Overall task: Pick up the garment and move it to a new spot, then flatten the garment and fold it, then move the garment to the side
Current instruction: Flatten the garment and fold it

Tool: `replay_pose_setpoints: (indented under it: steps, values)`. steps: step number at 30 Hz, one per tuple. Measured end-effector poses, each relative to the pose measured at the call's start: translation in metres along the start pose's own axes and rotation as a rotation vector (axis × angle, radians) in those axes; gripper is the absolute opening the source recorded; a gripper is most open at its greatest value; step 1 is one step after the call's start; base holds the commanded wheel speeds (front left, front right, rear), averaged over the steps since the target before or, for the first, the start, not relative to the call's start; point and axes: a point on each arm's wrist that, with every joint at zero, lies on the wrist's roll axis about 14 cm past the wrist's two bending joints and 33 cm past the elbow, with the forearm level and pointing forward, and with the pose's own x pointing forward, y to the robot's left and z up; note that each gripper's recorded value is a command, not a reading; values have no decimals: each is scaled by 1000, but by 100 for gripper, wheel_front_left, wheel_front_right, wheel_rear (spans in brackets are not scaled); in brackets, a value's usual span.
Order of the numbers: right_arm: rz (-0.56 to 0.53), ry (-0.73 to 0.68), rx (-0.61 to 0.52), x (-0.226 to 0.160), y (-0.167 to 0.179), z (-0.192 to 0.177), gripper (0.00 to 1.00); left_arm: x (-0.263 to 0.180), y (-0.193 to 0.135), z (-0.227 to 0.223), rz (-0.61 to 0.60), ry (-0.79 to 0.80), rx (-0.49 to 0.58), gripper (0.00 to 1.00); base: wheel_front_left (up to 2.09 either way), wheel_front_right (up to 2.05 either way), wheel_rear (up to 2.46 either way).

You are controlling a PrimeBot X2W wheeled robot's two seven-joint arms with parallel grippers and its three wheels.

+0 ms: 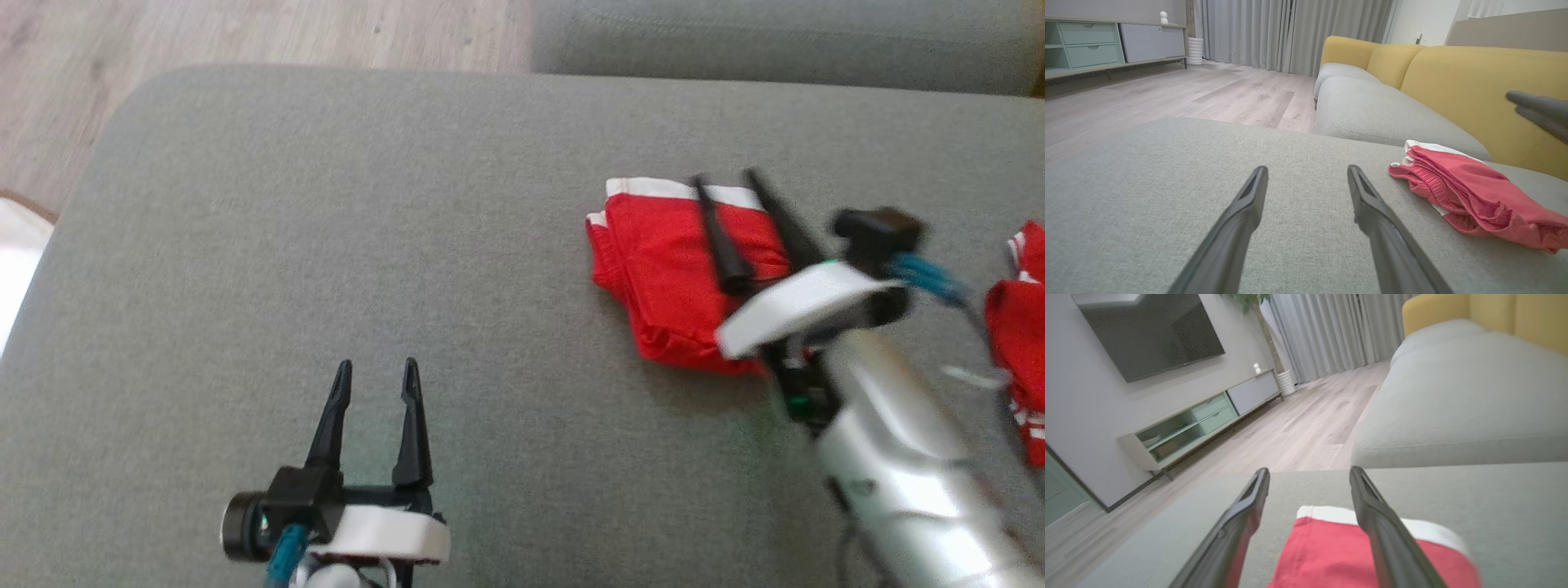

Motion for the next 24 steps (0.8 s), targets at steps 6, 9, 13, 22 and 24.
replay_pose_setpoints:
  steps: [6, 9, 13, 22, 24]
  values:
    - [-154, -151, -66, -56, -60, 38, 100, -10, 2, 4, 11, -16, -11, 100, 0, 0, 0]
    - [-218, -156, -107, -93, -74, 33, 100, -16, -4, 9, -8, -34, -14, 100, 0, 0, 0]
    - [-250, -210, -172, -132, -70, 44, 100, -25, -9, 18, -27, -72, -1, 100, 0, 0, 0]
    - [-351, -152, -150, -204, -61, -1, 100, -53, -17, 10, -56, -68, 46, 100, 0, 0, 0]
    - [-360, -153, -155, -208, -61, -2, 100, -58, -18, 5, -60, -54, 46, 100, 0, 0, 0]
